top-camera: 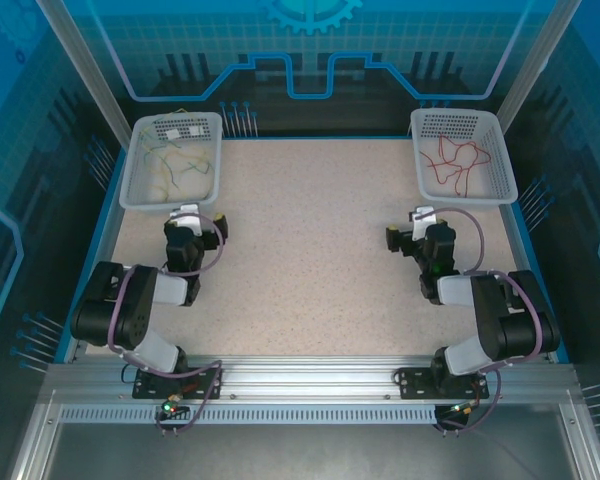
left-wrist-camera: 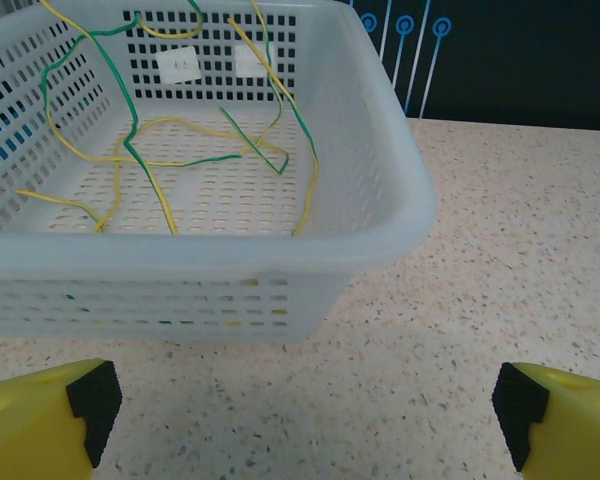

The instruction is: Untangle the cables

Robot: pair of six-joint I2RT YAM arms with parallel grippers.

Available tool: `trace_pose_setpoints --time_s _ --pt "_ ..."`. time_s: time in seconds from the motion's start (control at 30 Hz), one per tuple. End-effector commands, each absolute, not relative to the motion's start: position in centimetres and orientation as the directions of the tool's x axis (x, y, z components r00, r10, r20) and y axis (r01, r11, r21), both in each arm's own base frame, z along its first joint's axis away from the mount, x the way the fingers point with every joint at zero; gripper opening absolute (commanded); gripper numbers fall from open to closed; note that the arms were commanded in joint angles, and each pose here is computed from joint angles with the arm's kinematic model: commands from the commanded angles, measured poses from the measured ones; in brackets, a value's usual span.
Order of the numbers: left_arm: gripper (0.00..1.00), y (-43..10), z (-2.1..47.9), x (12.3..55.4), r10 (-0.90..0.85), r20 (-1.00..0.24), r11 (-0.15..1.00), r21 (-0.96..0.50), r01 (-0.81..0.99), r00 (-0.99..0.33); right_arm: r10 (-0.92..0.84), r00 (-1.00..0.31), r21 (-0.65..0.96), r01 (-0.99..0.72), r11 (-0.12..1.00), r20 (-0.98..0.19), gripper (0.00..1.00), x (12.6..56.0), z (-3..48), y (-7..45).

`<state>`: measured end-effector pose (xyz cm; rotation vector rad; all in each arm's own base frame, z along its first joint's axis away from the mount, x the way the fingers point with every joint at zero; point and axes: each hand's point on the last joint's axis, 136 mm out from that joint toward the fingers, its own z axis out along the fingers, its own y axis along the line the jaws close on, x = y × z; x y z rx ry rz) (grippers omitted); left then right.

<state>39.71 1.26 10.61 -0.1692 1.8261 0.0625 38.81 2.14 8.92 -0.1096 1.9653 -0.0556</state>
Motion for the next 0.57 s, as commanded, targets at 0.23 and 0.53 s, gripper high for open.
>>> trace_pose_setpoints --time_s 0.23,0.53 --pt "0.99 1.3 9.7 39.5 -0.091 -0.948 0.988 -0.047 -0.150 -0.304 -0.066 -0.370 -0.091 0.052 0.994 -0.927 1.00 39.4 9.7 0.9" --pt "0.99 0.7 9.6 39.6 -0.084 -0.946 0.992 -0.050 -0.115 -0.312 -0.061 -0.372 -0.084 0.046 0.995 -0.926 1.00 39.4 9.6 0.9"
